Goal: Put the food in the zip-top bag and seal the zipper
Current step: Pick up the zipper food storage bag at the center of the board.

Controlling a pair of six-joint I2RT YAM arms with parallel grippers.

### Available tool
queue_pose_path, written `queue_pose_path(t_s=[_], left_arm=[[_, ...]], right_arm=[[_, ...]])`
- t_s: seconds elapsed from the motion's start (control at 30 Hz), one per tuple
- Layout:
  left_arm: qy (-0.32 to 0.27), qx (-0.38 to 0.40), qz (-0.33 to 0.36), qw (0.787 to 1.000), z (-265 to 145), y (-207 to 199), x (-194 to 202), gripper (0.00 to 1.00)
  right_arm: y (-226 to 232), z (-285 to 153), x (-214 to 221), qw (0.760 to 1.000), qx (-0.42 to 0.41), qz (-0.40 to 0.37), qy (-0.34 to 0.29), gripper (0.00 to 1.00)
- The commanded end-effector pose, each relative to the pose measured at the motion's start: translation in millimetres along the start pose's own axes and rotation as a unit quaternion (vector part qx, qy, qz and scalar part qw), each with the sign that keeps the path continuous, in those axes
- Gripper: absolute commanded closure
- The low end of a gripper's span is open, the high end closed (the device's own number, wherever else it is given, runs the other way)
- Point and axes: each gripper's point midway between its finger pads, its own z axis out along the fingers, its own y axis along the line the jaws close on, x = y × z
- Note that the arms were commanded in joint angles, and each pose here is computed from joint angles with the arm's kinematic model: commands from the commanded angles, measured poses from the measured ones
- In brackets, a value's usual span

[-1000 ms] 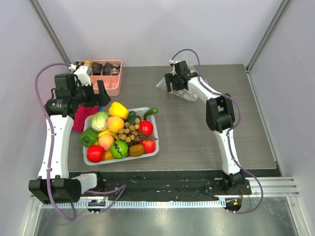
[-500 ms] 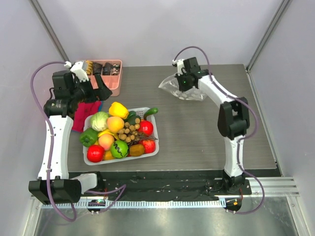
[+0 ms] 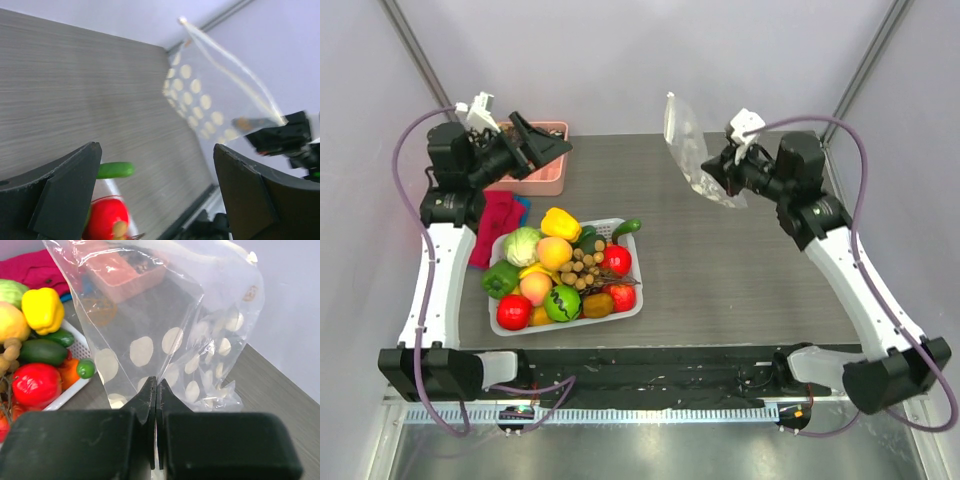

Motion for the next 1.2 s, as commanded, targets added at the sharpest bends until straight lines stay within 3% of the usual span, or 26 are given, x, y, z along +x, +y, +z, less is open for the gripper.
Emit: queue_pose_path(t_s=[0.0, 0.13, 0.33, 0.47, 0.73, 1.17], left_arm=[[0.044, 0.118, -0.053, 0.991, 22, -64, 26, 0.02], [0.090, 0.160, -0.088, 0.979, 42, -83, 66, 0.02], [0.101, 0.209, -0.133, 0.964, 64, -100, 89, 0.07], [0.108, 0.211, -0.186, 0.954, 75, -99, 99, 0.14], [0.120, 0.241, -0.220, 0.938, 75, -115, 111, 0.30], [0.155, 0.240, -0.242, 0.927, 94, -122, 139, 0.41]], right_arm=[[23, -15, -3, 0.995, -0.021, -0.065, -0.066, 0.99], [38, -39, -4, 0.981, -0.009, -0.155, -0.118, 0.99], [61, -66, -1, 0.957, -0.006, -0.242, -0.158, 0.99], [68, -70, 6, 0.951, -0.009, -0.266, -0.157, 0.99], [72, -67, 17, 0.950, -0.021, -0.276, -0.144, 0.99], [76, -65, 31, 0.948, -0.031, -0.288, -0.132, 0.99]])
